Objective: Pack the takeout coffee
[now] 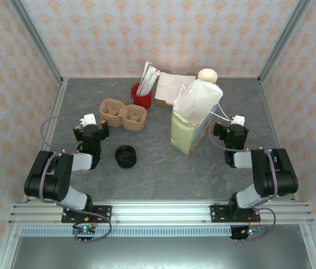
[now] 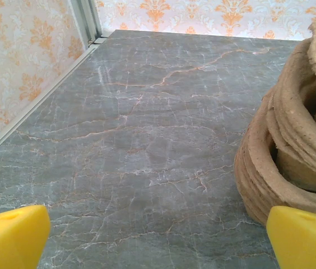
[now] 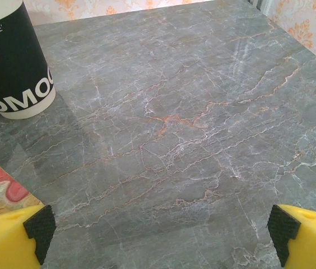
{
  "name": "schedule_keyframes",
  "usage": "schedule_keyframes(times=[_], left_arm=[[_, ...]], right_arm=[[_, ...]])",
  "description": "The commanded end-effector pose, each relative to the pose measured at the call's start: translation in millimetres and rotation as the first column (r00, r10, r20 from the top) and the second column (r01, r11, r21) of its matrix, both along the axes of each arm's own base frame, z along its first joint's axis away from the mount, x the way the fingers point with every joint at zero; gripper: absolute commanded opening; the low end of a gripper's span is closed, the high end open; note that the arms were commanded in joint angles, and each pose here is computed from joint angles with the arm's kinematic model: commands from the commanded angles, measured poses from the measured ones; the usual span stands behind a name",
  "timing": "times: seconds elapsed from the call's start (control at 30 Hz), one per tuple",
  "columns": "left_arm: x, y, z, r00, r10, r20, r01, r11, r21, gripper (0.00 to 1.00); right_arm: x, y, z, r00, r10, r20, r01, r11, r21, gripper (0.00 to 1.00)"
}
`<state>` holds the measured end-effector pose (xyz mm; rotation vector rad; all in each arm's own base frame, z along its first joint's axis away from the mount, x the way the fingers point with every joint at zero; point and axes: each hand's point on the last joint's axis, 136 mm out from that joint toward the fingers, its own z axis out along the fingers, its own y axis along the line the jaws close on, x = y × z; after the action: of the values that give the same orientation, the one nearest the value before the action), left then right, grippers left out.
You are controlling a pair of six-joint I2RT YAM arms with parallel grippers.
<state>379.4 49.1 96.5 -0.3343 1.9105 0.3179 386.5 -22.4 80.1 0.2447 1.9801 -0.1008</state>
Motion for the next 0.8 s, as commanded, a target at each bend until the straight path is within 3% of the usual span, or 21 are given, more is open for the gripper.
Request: schedule_keyframes(times=[0.0, 0.53, 0.77], left_arm=[[1.0, 0.5, 3.7, 1.000, 0.012, 0.006, -0.013, 1.000, 0.013, 1.00], [0.8, 0.8, 4.6, 1.000, 0.012, 0.010, -0.012, 1.000, 0.014, 1.00], [-15.9, 8.6, 54.4, 0.996, 0.069, 0.052, -0.070, 0.997, 0.023, 1.00]], right_arm=[[7.3, 0.7, 8.7, 1.000, -0.001, 0.025, 0.000, 1.000, 0.017, 0.99], [6.7, 0.3, 9.6, 1.000, -0.002, 0.029, 0.002, 1.000, 0.016, 0.99], [-13.0, -5.0, 34.2, 0.992, -0.032, 0.124, 0.030, 0.999, 0.023, 0.99]])
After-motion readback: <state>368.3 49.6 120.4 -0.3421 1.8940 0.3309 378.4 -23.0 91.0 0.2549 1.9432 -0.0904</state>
